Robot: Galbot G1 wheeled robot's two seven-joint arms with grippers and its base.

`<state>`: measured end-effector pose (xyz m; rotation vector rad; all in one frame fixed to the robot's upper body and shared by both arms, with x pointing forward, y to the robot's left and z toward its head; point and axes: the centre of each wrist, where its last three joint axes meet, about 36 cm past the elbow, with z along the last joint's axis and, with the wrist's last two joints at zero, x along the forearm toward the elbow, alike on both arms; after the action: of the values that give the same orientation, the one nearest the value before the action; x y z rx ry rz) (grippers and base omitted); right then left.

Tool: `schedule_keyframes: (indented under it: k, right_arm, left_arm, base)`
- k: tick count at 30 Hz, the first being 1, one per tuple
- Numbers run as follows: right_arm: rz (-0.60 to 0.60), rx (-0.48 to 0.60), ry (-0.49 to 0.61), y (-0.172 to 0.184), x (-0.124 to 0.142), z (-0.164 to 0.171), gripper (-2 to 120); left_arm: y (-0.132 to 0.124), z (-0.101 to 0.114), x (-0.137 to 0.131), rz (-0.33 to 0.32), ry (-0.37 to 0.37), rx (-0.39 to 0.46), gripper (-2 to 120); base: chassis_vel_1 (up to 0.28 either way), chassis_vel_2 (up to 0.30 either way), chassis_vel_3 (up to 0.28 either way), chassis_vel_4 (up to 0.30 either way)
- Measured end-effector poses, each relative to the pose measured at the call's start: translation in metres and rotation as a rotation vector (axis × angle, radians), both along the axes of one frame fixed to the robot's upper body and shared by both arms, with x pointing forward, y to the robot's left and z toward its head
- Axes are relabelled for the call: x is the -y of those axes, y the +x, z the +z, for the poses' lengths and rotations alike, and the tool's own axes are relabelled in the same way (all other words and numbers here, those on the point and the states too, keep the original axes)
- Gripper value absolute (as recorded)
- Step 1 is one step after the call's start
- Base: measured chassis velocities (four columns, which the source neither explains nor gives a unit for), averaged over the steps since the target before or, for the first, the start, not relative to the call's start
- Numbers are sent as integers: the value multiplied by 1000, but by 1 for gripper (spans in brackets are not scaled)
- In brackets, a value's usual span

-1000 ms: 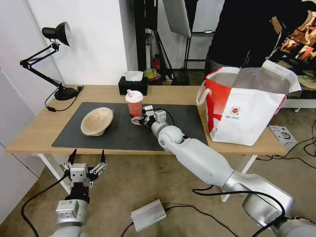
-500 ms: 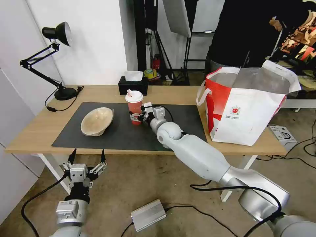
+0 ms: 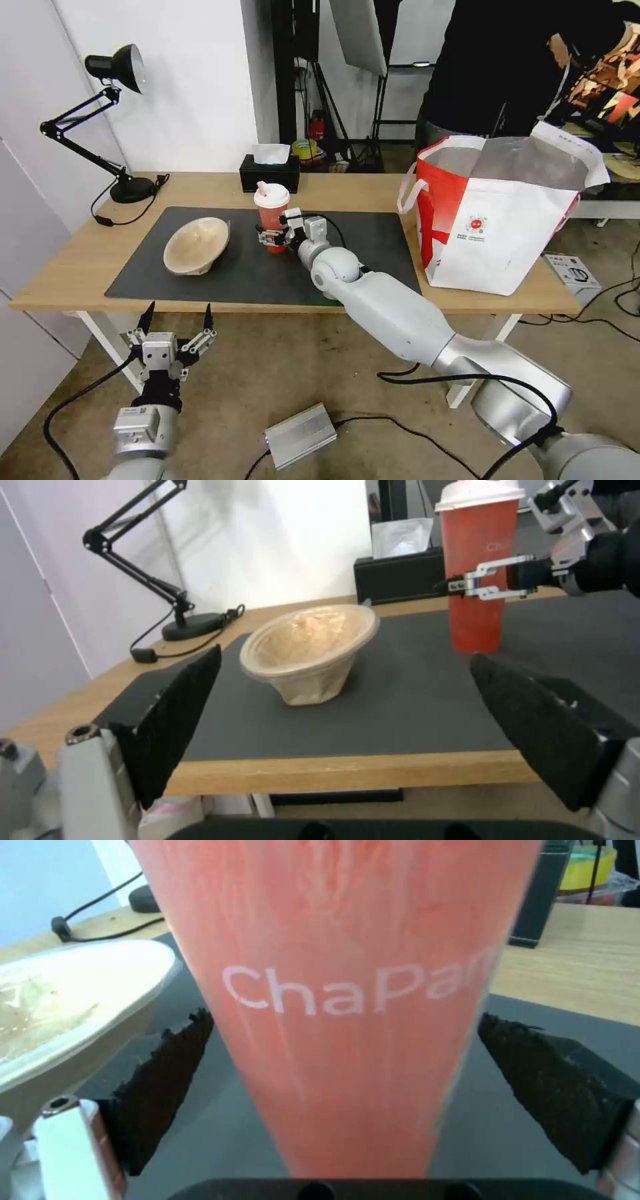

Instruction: Pick up the trash from the table and place it into the takeout bag.

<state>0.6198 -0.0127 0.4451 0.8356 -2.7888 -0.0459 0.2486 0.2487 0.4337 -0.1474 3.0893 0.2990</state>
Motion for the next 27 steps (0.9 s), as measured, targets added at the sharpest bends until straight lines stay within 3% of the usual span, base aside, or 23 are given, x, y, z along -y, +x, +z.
schedule_keyframes:
  k: [4, 8, 15, 17, 27]
  right_arm:
    - [0, 6, -1, 2, -3, -2, 99]
    - [-2, 10, -1, 3, -4, -3, 89]
    - [-7, 12, -5, 4, -2, -5, 64]
    - [-9, 12, -5, 4, 0, -6, 52]
    - [-14, 14, -8, 2, 7, -9, 20]
  left_arm:
    - [0, -1, 0, 0, 0, -1, 100]
    - [1, -1, 0, 0, 0, 0, 100]
    - [1, -3, 1, -2, -4, -1, 100]
    - [1, -3, 1, -2, -5, 0, 100]
    - [2, -3, 1, -4, -6, 2, 100]
  base:
    - [0, 0, 0, 0]
    - [0, 0, 0, 0]
    - [0, 0, 0, 0]
    - [0, 0, 0, 0]
    - [0, 0, 0, 0]
